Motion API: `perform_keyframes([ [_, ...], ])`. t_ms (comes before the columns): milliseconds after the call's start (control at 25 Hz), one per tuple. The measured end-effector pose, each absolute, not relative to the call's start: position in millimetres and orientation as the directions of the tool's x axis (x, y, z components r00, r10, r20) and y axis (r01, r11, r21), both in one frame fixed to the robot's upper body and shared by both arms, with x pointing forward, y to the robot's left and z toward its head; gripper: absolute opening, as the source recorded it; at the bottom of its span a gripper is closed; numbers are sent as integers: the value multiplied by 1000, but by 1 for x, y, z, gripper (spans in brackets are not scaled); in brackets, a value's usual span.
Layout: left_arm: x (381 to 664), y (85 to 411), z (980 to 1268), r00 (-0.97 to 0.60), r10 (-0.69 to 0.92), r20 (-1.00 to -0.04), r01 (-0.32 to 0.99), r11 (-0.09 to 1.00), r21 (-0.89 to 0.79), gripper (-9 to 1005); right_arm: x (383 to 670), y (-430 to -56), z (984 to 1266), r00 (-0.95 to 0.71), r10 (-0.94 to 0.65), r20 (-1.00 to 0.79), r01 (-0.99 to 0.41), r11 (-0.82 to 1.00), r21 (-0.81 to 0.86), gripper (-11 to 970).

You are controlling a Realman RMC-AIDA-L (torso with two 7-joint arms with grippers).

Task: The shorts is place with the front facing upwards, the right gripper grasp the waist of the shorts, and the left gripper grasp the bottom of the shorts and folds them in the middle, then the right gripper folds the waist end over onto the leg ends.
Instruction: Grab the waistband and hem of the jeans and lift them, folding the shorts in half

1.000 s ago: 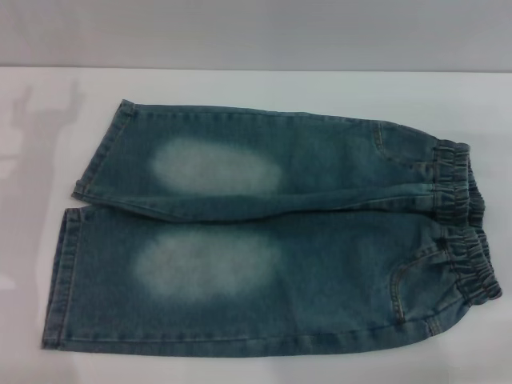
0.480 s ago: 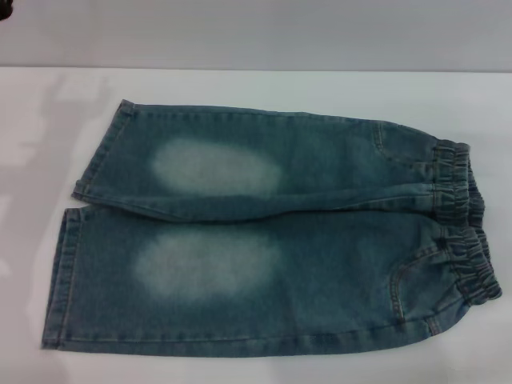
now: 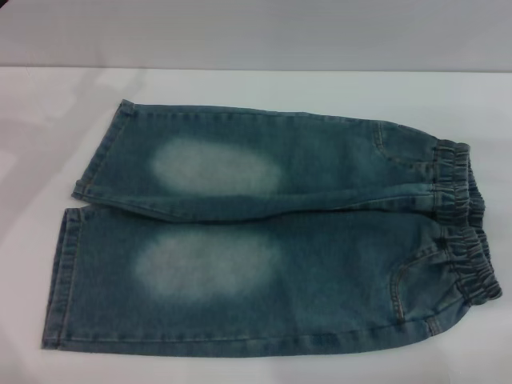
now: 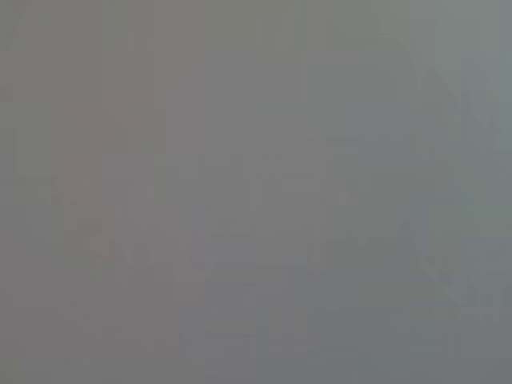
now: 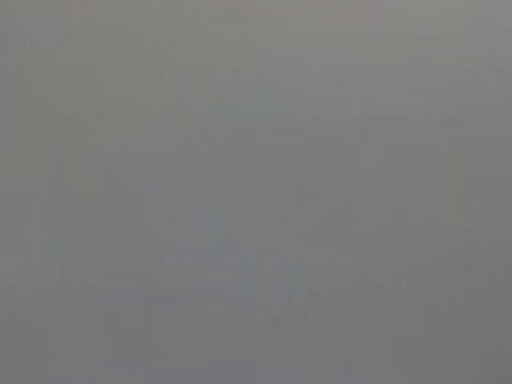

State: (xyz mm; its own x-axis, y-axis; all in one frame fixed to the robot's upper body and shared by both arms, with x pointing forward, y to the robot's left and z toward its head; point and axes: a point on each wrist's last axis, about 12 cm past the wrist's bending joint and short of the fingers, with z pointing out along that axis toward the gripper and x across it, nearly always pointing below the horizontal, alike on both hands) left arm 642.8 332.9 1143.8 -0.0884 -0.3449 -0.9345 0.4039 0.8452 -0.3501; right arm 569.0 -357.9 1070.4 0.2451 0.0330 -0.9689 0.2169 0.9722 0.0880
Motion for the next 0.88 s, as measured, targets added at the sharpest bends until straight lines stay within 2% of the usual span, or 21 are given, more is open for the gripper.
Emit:
perform_keyframes([
  [360, 643, 353, 1169, -413, -314, -855, 470, 730, -495, 830, 565, -366, 1070, 246, 17, -969, 234, 969, 76, 612],
  [560, 633, 362, 1179, -618, -213, -757, 463, 680, -569, 830, 562, -373, 1069, 234, 5, -972, 244, 968, 63, 612],
  [880, 614, 380, 1186, -775, -102, -624, 416, 661, -625, 830, 559, -383, 1068, 218, -6, -976, 263, 963, 53, 612],
])
